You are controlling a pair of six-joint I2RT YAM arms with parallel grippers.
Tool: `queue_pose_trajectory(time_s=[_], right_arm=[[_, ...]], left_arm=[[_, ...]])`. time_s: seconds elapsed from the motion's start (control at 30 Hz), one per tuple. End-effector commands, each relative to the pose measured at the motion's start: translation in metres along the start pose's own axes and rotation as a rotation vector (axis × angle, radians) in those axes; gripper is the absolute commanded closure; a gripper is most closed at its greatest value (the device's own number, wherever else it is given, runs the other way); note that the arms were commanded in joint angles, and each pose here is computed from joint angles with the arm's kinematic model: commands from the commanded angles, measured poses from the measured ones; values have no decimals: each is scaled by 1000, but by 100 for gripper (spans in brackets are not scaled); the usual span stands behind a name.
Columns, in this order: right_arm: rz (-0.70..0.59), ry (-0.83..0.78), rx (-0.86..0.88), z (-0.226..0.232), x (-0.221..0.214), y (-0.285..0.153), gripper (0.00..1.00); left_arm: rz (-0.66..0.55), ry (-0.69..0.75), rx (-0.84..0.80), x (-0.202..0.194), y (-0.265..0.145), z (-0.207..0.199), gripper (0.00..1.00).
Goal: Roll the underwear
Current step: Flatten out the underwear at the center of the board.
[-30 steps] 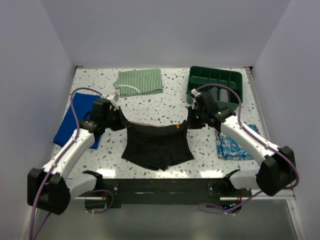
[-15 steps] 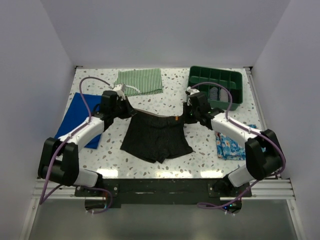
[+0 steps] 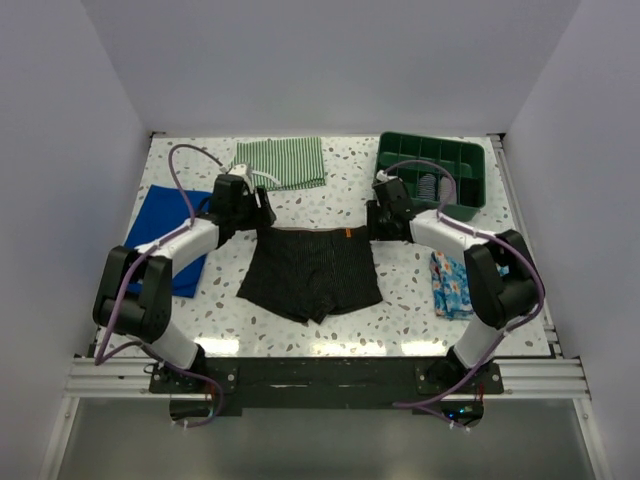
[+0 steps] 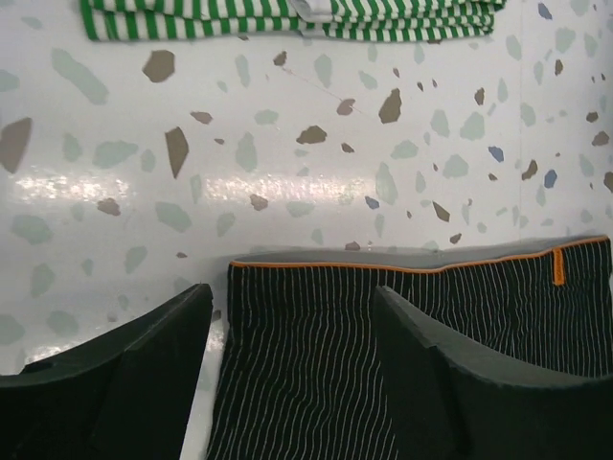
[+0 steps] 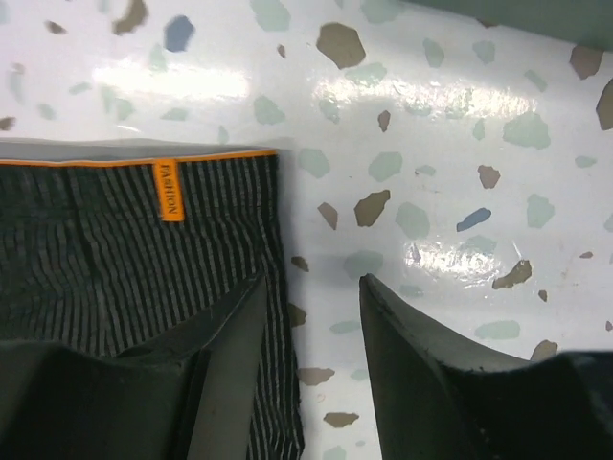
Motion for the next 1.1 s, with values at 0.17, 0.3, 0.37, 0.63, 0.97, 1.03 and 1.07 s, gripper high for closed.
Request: queue_pose_trajectory(time_s=[0.17,0.3,0.37,0.63,0.97,1.03,1.07], right_arm=[[32,71,392,49,7,-44,89],[96,89,431,56,-13,-39,100],[115,104,455,57,-21,-37,100],[146,117,496,71,-19,-30,100],[139,61,596,146,15,-10,100],[120,52,619,158,27,-9,100],[126,44,625,162,28,-7,100]], left_arm=[[-61,6,-39,26,-41,-17,26],[66,-43,-105,-21,-43,-11,29],[77,-79,-83,-34,-48,-4,29],[154,-169,-65,-95,-56,20,30],[180,-235,13,-118,-72,34,32],[183,-250,29,-124,-76,38,32],[185,-255,42,-127,-78,40,32]])
Point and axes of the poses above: each gripper's point midway between its finger pads, its own y axis out along the fingers, its own z axis along the line the jaws close on, x = y × z, the point moved 6 cm from there along -y, back along the fingers, and after that the axes turned 3 degrees about -y, right-handed, at the moved point
